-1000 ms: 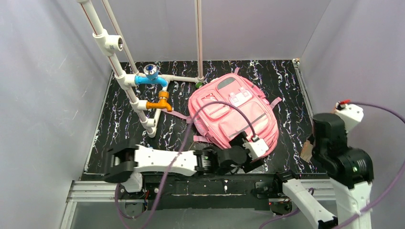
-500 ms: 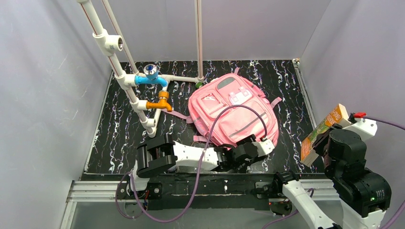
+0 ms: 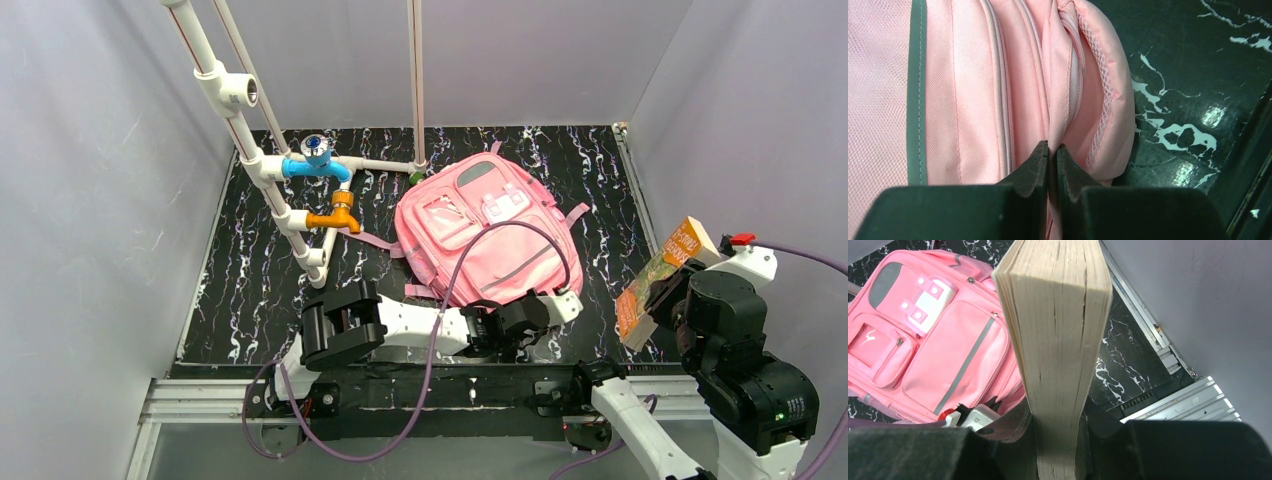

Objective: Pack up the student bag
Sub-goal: Place the book in the student bag.

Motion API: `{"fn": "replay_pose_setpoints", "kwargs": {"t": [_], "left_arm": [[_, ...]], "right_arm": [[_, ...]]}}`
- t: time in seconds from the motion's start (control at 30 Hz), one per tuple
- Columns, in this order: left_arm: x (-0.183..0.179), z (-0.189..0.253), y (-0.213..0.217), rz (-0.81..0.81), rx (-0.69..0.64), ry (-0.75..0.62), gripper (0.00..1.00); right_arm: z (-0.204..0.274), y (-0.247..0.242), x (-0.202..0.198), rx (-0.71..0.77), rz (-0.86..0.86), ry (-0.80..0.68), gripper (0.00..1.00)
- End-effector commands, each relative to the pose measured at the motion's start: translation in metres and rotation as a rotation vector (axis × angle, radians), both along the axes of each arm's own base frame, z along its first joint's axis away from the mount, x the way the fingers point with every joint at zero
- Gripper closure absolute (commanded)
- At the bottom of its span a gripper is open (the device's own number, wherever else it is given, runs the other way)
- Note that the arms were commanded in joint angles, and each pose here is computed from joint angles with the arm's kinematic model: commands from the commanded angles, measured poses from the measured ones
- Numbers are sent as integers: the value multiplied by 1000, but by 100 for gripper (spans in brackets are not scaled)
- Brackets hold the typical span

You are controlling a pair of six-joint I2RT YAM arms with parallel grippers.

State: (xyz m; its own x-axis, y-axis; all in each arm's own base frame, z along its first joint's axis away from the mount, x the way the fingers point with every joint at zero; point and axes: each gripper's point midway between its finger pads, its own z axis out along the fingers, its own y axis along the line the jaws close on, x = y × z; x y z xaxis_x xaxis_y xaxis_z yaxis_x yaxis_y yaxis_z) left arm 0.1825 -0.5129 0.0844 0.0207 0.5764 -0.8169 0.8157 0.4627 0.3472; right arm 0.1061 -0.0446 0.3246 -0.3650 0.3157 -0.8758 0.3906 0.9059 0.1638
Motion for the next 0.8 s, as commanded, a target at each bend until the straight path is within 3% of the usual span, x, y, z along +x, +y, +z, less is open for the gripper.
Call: {"fn": "replay_pose_setpoints", "kwargs": {"t": [0.0, 0.1, 0.2, 0.37, 0.5, 0.57, 0.77], "left_arm": [[25, 43, 12, 119, -38, -62, 100], [24, 84, 19, 131, -93, -10, 100], [21, 121, 28, 129, -187, 153, 100], [14, 144, 42, 73, -310, 462, 100], [8, 152, 48, 12, -380, 662, 100], [4, 158, 50, -40, -480, 767, 100], [-6, 167, 45, -147, -498, 829, 100]], "right_arm": [[18, 6, 4, 22, 34, -73, 99], [11, 19, 4, 43, 114, -36, 99], [-4, 49, 6, 123, 238, 40, 99], [-16, 97, 5, 345, 382, 94, 99], [-22, 109, 4, 396, 416, 110, 99], [-32, 115, -3, 414, 452, 157, 99], [-51, 129, -30, 511, 524, 211, 99]]}}
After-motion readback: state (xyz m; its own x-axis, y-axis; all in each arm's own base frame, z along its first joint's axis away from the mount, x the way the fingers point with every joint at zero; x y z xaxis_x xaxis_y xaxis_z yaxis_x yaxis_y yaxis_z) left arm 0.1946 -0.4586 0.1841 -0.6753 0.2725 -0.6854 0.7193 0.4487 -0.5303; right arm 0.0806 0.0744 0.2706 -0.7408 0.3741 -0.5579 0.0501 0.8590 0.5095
